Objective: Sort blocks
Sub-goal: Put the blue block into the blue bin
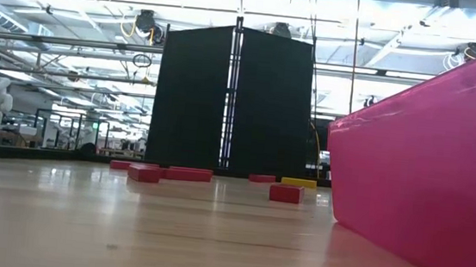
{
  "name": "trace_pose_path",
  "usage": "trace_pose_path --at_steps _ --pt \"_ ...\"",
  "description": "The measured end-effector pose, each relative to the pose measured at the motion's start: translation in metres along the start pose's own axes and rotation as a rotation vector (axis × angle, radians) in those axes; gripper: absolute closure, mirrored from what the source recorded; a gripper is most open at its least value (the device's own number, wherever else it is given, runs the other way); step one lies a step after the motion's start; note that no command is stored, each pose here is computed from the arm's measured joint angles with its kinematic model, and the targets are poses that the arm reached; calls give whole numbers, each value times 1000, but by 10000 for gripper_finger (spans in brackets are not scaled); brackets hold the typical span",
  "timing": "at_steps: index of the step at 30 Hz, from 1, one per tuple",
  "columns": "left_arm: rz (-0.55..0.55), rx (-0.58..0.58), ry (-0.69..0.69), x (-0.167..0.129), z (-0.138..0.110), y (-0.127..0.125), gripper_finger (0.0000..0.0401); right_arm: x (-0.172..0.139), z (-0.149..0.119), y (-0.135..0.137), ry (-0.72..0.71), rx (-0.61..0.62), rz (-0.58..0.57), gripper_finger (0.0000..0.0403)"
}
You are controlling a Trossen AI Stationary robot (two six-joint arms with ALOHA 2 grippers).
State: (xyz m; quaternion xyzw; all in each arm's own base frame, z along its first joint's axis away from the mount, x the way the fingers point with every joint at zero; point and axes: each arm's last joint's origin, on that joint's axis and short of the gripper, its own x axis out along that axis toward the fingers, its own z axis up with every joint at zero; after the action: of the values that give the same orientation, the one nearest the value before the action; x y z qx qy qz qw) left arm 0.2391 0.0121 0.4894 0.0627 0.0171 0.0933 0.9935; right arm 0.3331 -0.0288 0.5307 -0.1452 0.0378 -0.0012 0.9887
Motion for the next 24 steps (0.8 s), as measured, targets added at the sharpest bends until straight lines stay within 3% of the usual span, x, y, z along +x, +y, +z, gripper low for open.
trace_pose_path --at_steps 5,12,15,20,24 --pt "-69 12 -5 13 -4 0 161 4 1 1 -22 -18 2 374" --pt "-55 19 -47 35 -8 1 168 7 0 3 -34 -7 54 374" --pt "-54 27 -48 35 -8 3 207 8 -2 4 -24 -7 59 374" --pt "-55 45 -51 33 -8 5 336 8 -3 3 -8 -4 44 374" --pt "-48 45 -56 33 -7 5 343 8 -2 4 -18 1 45 374"
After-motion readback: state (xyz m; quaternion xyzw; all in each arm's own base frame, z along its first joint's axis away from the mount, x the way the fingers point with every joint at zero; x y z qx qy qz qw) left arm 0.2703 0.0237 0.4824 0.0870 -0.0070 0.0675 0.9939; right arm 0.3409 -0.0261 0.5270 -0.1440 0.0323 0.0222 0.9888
